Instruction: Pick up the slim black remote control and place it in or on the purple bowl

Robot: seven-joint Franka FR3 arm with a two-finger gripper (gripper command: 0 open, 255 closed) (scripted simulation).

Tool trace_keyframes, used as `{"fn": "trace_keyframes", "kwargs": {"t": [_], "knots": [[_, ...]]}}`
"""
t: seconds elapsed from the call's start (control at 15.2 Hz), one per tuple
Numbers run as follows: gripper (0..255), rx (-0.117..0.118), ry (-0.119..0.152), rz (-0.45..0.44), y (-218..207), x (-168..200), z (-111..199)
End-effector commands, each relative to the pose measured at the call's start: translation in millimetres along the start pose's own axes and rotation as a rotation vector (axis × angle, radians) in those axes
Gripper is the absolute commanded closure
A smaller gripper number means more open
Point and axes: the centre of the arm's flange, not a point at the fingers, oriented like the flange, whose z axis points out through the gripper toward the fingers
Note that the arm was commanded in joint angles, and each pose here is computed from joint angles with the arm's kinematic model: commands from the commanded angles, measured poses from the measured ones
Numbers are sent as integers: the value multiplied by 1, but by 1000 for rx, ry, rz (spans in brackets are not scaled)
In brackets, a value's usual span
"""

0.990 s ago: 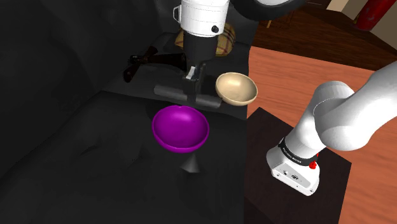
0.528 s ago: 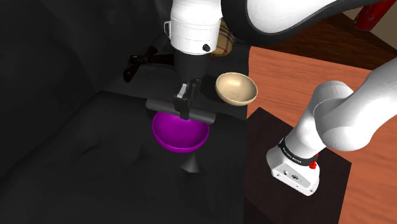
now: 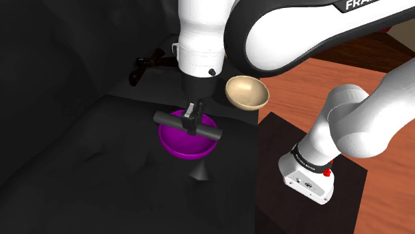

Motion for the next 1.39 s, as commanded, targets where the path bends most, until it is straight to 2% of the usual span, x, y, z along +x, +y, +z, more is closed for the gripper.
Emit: {"fn": "trace_keyframes", "kwargs": {"t": [0.0,0.4,0.46,0.79,1.06,1.32], "knots": [[255,0,-1,0,0,0,4],[255,0,-1,0,0,0,4],[0,0,-1,0,0,0,4],[0,0,-1,0,1,0,4],[0,0,-1,0,0,0,-46],[0,0,-1,0,0,0,-46]]}}
